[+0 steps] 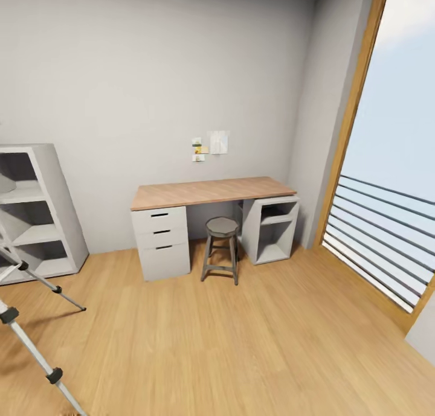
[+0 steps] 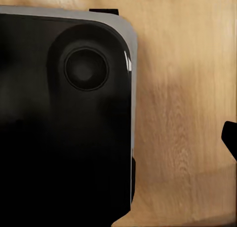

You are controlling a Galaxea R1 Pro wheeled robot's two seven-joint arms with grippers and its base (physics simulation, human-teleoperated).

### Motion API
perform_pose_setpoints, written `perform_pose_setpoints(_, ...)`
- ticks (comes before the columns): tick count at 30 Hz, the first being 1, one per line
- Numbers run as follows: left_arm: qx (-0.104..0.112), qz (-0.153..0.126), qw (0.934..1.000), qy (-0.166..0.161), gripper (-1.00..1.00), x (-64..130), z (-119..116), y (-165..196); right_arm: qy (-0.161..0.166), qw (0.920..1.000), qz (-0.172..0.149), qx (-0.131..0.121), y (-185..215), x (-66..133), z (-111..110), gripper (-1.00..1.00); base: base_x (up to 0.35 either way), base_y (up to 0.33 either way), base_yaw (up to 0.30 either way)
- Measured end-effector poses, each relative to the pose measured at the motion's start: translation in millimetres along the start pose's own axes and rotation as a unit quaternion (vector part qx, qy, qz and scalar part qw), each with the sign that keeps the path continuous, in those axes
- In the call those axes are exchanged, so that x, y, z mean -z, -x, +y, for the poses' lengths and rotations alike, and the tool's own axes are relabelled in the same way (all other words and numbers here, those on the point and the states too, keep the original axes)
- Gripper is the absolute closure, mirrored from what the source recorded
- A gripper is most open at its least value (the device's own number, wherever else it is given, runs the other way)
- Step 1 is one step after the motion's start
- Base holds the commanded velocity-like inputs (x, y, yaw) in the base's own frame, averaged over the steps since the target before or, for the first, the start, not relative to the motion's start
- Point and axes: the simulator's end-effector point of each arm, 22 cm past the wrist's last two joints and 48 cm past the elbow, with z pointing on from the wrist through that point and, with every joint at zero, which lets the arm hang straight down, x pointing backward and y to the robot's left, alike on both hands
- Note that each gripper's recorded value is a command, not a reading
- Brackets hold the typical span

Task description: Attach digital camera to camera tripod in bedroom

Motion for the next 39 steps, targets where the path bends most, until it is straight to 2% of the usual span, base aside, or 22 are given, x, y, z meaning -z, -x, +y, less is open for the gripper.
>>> perform_pose_setpoints(7, 0.0, 0.0, 1.0, 0.0, -1.0, 0.0, 0, 0, 0.0, 0.9998, -0.019, 0.0, 8, 0.2, 0, -1.0, 0.0, 0.0, 0.241)
perform_pose_setpoints(8, 0.0, 0.0, 1.0, 0.0, -1.0, 0.0, 1, 0, 0.0, 0.9994, -0.035, 0.0, 15, 0.6, 0, -1.0, 0.0, 0.0, 0.278)
perform_pose_setpoints(39, 0.001, 0.0, 1.0, 0.001, -1.0, 0.0, 1, 1, 0.0, 0.9995, -0.033, 0.001, 13, 0.6, 0, -1.0, 0.0, 0.0, 0.28)
